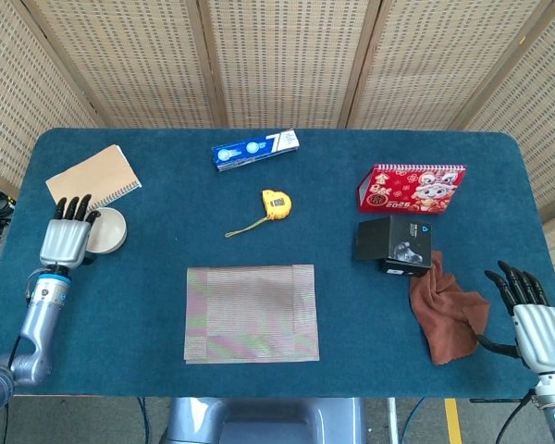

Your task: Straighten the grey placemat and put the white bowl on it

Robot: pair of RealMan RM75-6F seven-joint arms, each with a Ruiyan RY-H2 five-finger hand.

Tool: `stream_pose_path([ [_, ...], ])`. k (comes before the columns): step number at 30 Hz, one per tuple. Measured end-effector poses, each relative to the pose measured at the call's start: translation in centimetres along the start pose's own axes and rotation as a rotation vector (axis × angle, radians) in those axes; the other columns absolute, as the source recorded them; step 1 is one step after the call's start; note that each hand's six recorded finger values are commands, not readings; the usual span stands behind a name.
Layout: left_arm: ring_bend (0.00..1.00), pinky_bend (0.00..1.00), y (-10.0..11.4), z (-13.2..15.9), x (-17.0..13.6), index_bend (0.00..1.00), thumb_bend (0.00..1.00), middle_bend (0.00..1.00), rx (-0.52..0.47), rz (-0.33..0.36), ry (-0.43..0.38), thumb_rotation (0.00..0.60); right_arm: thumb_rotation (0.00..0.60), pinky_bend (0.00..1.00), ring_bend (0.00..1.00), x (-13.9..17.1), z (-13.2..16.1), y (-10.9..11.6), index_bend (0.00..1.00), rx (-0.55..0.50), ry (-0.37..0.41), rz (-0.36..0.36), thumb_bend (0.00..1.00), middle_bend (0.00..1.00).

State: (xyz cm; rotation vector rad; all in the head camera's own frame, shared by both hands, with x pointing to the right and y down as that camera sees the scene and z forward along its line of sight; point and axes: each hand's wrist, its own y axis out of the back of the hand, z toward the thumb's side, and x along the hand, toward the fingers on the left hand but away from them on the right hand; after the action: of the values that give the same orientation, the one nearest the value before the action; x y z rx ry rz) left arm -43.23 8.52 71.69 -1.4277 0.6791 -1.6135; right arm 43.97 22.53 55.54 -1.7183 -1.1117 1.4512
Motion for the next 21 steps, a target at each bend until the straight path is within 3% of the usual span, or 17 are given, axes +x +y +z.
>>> stream_pose_path([
  [11,0.0,0.0,4.6,0.3,-2.1,0.21,0.09,0.0,-0.156,0.173,-0.133,0.6,0.6,0.0,0.0,0.1,0.3,0.0,0.14,-0.003,0.01,-0.006,0.08,0.0],
  [16,0.0,0.0,4.5,1.9,-5.2,0.27,0.1,0.0,-0.164,0.191,-0.245,0.6,0.6,0.0,0.0,0.1,0.2,0.0,0.14,-0.007,0.007,-0.009,0.08,0.0],
  [21,0.0,0.0,3.4,3.2,-8.6,0.34,0.11,0.0,-0.173,0.167,-0.311,0.6,0.6,0.0,0.0,0.1,0.2,0.0,0.14,-0.008,0.003,-0.007,0.08,0.0],
])
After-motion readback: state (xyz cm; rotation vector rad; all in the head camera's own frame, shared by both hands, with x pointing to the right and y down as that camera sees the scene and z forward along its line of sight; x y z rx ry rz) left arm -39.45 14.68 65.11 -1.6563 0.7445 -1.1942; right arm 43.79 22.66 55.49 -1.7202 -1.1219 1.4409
